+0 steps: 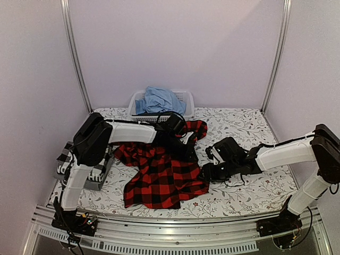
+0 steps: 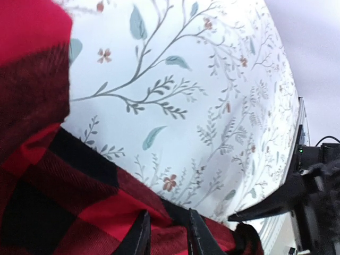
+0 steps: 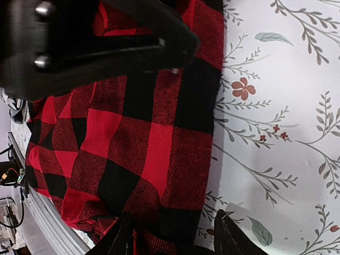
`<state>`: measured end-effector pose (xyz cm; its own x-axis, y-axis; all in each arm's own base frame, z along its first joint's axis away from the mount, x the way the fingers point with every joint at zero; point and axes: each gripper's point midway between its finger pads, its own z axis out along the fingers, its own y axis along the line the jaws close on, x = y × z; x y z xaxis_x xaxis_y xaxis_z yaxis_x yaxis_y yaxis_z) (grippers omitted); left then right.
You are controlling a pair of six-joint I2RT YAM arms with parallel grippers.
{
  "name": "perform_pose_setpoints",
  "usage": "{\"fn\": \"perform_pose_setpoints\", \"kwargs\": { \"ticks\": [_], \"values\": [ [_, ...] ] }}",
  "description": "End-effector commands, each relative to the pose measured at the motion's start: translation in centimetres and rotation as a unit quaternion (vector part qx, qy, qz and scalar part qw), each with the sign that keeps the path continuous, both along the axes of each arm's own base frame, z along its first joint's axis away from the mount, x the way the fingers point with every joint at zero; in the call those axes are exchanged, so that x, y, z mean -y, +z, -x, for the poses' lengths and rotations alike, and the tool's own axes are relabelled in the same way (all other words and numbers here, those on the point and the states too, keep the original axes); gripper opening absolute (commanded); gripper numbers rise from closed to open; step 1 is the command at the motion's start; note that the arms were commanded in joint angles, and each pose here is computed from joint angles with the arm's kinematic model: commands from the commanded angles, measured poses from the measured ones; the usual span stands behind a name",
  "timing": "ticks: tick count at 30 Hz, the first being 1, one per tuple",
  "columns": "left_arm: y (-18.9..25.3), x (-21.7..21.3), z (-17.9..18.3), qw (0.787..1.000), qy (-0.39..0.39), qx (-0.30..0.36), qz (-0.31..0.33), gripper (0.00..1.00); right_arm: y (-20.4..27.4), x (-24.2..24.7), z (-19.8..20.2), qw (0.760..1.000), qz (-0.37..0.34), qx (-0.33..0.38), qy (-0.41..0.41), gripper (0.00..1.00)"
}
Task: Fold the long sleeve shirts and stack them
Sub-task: Smooth out the 1/3-folded shirt at the center of the board.
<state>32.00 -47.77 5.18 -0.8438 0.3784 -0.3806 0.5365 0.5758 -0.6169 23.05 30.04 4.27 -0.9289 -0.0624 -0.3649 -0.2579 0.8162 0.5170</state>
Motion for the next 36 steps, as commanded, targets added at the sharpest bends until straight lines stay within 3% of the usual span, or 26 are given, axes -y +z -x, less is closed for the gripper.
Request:
{"fn": "perform_pose_setpoints", "kwargs": {
  "ticks": [1, 7, 11, 16, 19, 27, 36],
  "values": [
    [-4.5, 1.0, 1.3, 0.999, -0.017, -0.044, -0.019, 0.24, -0.5, 0.4, 0.5, 1.0, 0.006, -0.007, 0.012, 0.49],
    [-7.0, 0.3, 0.9, 0.997, -0.002, -0.056, -0.049, 0.24, -0.4, 1.0, 2.3, 0.999, 0.02, -0.017, 0.022, 0.32],
    [-8.2, -0.7, 0.8, 0.996, 0.007, -0.064, -0.064, 0.24, -0.6, 1.7, 5.4, 0.998, 0.044, -0.029, 0.036, 0.24],
    [-8.6, -1.5, 0.5, 0.995, 0.011, -0.065, -0.069, 0.24, -0.6, 2.7, 10.9, 0.996, 0.045, -0.058, 0.044, 0.21],
    [-8.5, -1.6, 0.4, 0.996, 0.009, -0.064, -0.068, 0.24, -0.4, 4.0, 12.0, 0.996, 0.047, -0.065, 0.025, 0.21],
    [-8.1, -1.8, 0.9, 0.996, 0.002, -0.062, -0.064, 0.24, 5.0, 5.3, 6.1, 0.996, 0.028, 0.03, -0.081, 0.45],
    [-7.8, -1.6, 0.8, 0.996, -0.001, -0.059, -0.06, 0.24, 5.1, 0.9, 1.1, 0.99, 0.096, 0.087, -0.055, 0.44]
  ]
}}
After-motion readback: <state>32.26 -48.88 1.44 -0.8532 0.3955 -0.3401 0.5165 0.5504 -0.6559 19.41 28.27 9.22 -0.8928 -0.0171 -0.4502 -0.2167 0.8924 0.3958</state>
